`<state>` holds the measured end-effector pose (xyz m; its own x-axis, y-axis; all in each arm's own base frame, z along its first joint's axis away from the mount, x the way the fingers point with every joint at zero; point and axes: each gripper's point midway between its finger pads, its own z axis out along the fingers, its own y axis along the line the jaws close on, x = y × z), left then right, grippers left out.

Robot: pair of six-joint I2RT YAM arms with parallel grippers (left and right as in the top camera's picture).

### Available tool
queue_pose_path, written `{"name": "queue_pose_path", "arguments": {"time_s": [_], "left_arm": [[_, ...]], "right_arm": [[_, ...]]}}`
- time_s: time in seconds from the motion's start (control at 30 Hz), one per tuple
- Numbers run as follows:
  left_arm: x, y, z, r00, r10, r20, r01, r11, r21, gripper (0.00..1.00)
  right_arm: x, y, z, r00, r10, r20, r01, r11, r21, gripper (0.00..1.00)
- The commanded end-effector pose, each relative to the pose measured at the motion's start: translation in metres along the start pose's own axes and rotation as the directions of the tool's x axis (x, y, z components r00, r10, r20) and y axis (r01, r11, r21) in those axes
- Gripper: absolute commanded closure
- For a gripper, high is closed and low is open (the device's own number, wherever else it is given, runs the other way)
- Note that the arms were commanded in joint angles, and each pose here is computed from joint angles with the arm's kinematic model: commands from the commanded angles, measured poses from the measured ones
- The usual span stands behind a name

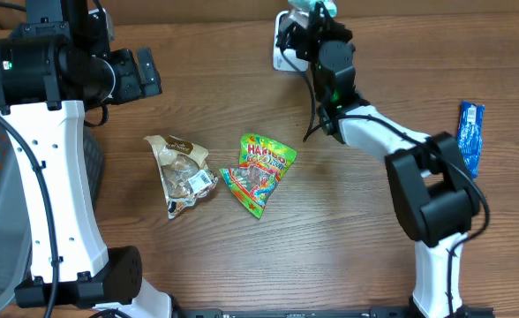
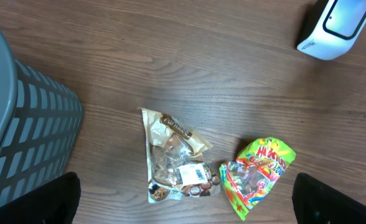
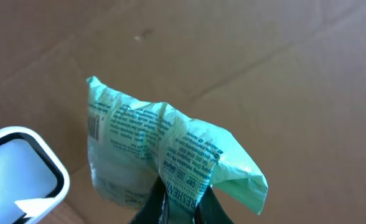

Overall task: Scan the item barcode
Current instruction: 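Raise the wipes pack with the right gripper to the white scanner, then hold the wipes pack barcode in front of the scanner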

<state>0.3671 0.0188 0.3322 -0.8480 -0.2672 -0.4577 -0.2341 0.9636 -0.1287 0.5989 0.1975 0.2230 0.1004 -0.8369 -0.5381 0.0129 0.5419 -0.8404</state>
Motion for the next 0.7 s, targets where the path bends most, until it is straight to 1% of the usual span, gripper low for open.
{"name": "queue_pose_path", "arguments": {"time_s": [0.0,0.2,0.4,0.57,0.67], "left_arm": [[0.001,-0.003,-0.007,1.000,-0.013,0.013,0.013,1.000,0.016,0.00],[0.001,-0.003,-0.007,1.000,-0.013,0.013,0.013,1.000,0.016,0.00],[0.001,-0.003,-0.007,1.000,-0.013,0.013,0.013,1.000,0.016,0.00],[0.001,-0.003,-0.007,1.000,-0.013,0.013,0.013,1.000,0.016,0.00],[0.001,-0.003,-0.007,1.000,-0.013,0.013,0.013,1.000,0.016,0.00]], "right_arm": [[-0.013,-0.004,0.004,0.994,-0.064,0.085,0.063,0.998,0.023,0.96],[-0.006,0.013,0.008,0.988,-0.084,0.130,0.089,0.996,-0.030,0.96],[0.012,0.007,0.013,0.990,-0.092,0.108,0.096,0.995,-0.036,0.96],[0.033,0.013,0.016,0.991,-0.104,0.081,0.111,0.989,-0.094,0.96],[0.035,0.017,0.016,0.990,-0.105,0.091,0.115,0.986,-0.118,0.96]]}}
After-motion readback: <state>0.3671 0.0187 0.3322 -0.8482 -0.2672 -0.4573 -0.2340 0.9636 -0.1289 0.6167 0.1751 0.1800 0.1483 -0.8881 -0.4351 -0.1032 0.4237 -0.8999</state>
